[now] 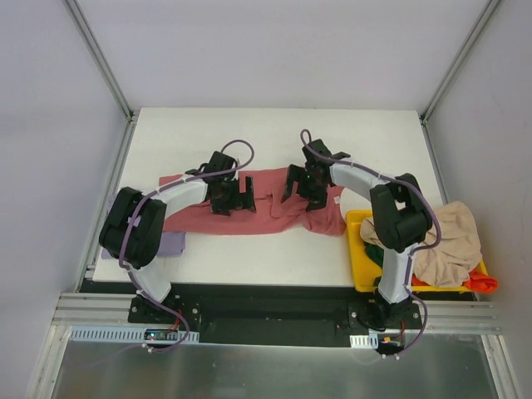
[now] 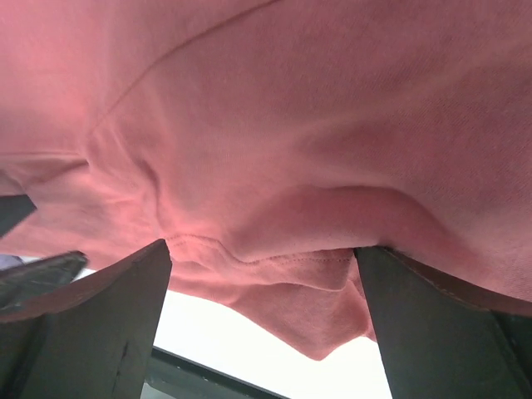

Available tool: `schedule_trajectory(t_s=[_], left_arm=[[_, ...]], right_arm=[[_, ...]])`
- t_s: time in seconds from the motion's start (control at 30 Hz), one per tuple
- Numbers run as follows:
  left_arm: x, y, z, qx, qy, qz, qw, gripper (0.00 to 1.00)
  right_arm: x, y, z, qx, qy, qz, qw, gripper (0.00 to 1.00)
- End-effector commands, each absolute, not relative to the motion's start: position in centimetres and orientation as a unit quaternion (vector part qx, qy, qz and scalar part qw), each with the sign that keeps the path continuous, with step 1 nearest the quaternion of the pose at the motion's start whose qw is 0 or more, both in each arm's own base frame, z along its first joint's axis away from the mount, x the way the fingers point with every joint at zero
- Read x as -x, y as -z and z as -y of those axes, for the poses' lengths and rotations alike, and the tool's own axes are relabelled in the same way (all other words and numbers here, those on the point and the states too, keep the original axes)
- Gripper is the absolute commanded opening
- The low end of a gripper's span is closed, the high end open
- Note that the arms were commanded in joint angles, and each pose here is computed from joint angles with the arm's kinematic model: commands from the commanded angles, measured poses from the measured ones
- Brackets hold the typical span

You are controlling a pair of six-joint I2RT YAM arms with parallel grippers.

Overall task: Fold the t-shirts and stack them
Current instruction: Rotate the tshirt 90 degrees

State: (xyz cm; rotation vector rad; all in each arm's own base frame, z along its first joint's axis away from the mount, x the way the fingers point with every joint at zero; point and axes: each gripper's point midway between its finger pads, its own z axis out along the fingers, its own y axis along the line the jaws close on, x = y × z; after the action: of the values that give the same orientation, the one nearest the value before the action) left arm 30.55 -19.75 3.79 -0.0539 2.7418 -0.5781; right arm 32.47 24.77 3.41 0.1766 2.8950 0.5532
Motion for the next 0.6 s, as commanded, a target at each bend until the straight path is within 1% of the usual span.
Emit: schedule_trajectory(t_s=[0.0,0.17,0.3,0.43,0.5,0.57], left_arm=[[-31.9,-3.5,21.7,0.022,0.207,-0.964,0.163,0.99],[-32.1,-4.6,24.2,-0.002,0.234,-0.959,0.16,0.99],[-33.3,-6.8,24.2,-0.014,0.227,-0.952,0.205,0.99],[-33.5,-8.6,24.4,-0.029,0.238,-0.944,0.225,0.99],[-33.6,-9.3,23.1,-0.022,0.215,-0.944,0.25,0.99],[-33.4,-9.8,20.2,0.005,0.16,-0.946,0.282,0.99]], right_arm=[[-34.6,-1.1,-22.9,-0.051,-0.155,-0.984,0.076,0.96],[-37.7,-1.4,-20.0,-0.084,-0.15,-0.982,0.072,0.96],[-39.7,-1.5,-17.8,-0.104,-0.15,-0.981,0.066,0.96],[-42.2,-1.5,-15.4,-0.129,-0.155,-0.977,0.064,0.96],[-43.0,-1.5,-14.6,-0.137,-0.163,-0.975,0.061,0.96],[-43.8,-1.9,-14.6,-0.138,-0.181,-0.972,0.064,0.96]])
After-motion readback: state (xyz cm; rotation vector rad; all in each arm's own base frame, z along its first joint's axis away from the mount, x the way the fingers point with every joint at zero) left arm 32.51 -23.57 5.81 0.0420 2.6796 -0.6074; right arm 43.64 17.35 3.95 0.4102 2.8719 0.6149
